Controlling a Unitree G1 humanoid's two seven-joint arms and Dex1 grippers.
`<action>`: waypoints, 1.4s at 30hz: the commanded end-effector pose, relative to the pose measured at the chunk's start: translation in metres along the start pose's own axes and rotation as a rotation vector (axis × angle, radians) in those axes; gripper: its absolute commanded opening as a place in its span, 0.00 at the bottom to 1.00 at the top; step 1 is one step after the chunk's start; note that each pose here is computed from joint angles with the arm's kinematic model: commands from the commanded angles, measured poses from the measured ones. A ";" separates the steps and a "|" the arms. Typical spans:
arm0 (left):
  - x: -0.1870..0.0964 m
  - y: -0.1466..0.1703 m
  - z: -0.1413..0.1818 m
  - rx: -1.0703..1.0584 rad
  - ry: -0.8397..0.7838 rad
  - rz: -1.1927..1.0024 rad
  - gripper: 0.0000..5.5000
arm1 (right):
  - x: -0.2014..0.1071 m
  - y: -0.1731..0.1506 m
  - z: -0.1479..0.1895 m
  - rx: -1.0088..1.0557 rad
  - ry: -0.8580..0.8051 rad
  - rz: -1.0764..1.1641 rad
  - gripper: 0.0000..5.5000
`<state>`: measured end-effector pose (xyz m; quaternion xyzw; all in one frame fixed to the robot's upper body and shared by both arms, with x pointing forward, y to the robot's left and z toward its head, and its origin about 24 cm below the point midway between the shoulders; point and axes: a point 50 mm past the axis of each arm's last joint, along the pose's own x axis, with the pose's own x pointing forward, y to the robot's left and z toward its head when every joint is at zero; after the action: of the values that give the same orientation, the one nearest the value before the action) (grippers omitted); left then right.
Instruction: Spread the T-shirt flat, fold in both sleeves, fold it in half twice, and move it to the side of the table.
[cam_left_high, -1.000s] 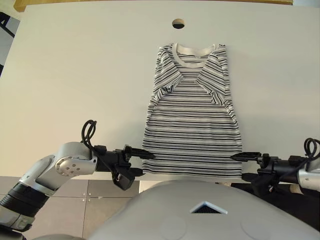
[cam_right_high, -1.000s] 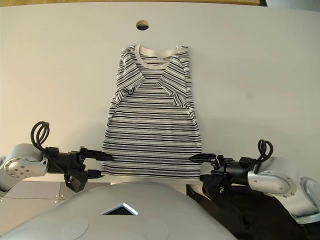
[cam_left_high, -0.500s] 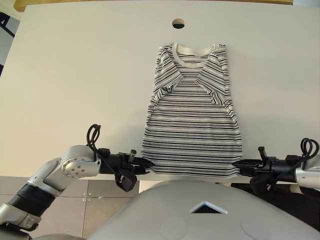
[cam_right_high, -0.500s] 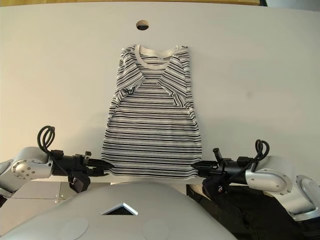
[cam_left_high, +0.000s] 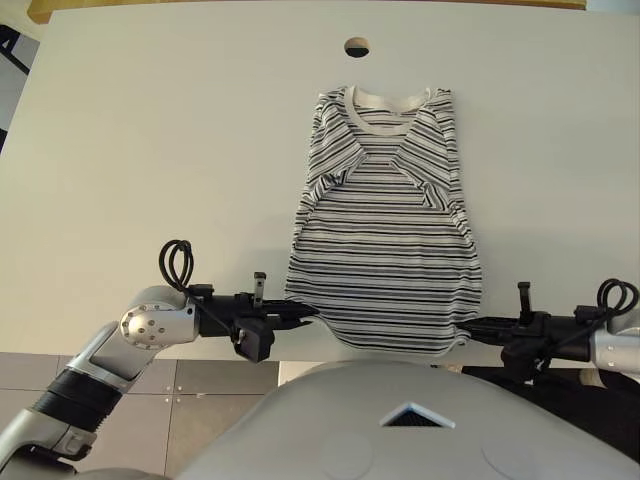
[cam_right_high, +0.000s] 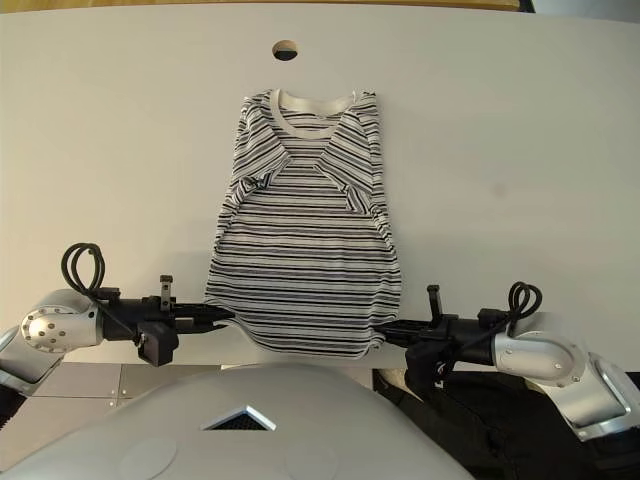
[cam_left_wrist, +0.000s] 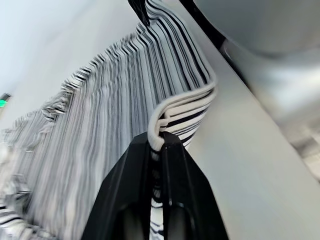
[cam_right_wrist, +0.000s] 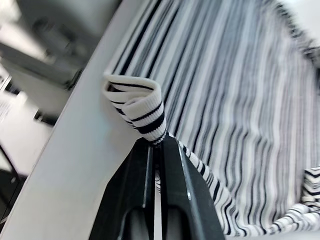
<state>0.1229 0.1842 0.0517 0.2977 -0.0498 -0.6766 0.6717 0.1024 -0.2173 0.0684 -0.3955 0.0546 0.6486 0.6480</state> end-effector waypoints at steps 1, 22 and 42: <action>0.004 0.044 -0.005 0.054 -0.013 0.249 0.02 | -0.009 -0.043 0.001 0.006 -0.089 -0.348 0.02; 0.048 0.186 -0.099 0.071 0.381 0.716 0.02 | 0.050 -0.178 -0.091 0.092 0.195 -1.065 0.02; 0.049 0.203 -0.122 -0.134 0.613 0.982 0.49 | 0.066 -0.225 -0.115 0.334 0.288 -1.163 0.50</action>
<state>0.3546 0.1535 0.0217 0.3988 0.0476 -0.2106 0.8913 0.3585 -0.1971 0.0446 -0.3543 0.0301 0.1220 0.9266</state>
